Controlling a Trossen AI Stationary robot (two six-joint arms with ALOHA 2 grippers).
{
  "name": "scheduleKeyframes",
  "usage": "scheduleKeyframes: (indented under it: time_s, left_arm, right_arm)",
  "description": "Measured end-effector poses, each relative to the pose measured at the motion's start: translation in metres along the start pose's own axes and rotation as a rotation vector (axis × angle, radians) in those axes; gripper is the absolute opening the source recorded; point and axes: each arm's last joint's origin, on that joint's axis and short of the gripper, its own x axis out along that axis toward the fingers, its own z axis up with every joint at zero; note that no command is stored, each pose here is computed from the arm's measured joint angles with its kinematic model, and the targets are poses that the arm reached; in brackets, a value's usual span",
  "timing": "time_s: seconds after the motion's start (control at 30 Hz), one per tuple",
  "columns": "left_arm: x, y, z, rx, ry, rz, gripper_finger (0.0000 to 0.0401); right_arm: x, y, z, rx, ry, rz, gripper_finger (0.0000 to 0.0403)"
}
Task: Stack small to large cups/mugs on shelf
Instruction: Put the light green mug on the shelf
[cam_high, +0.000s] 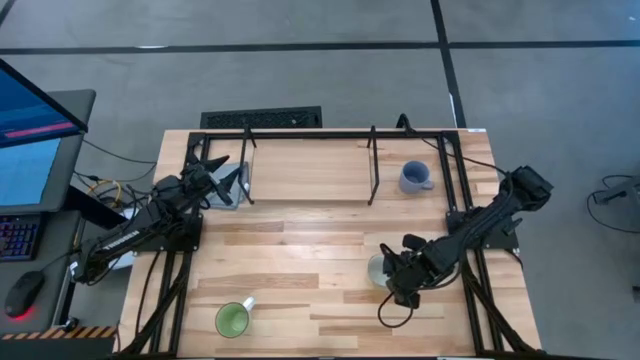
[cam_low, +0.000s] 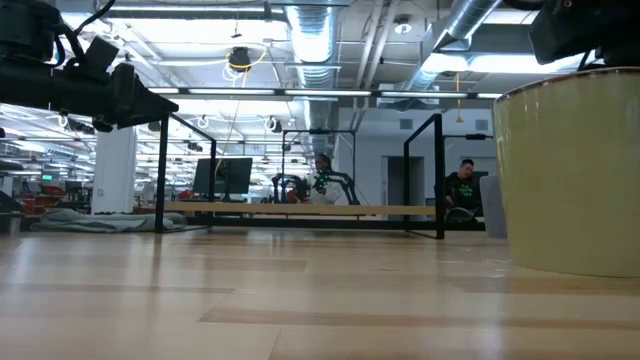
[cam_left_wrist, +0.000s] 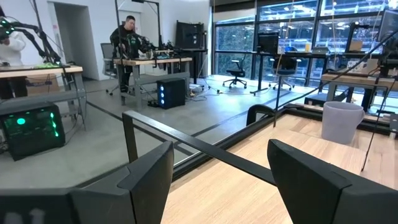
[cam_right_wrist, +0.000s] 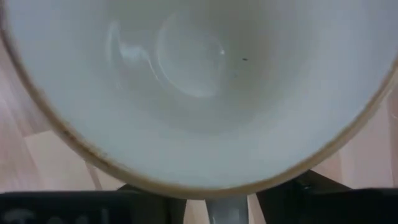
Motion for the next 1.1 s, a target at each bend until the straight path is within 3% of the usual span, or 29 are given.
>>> scheduleKeyframes:
  time_s: [0.8, 1.1]
  left_arm:
    - [0.000, -0.001, 0.000, 0.000, 0.002, -0.019, 0.0251]
    - [0.000, -0.001, 0.000, 0.000, 0.002, -0.019, 0.0251]
  right_arm:
    - [-0.013, 0.006, 0.006, 0.007, -0.035, 0.043, 0.0070]
    - [-0.012, -0.001, 0.013, 0.177, -0.038, 0.040, 0.0071]
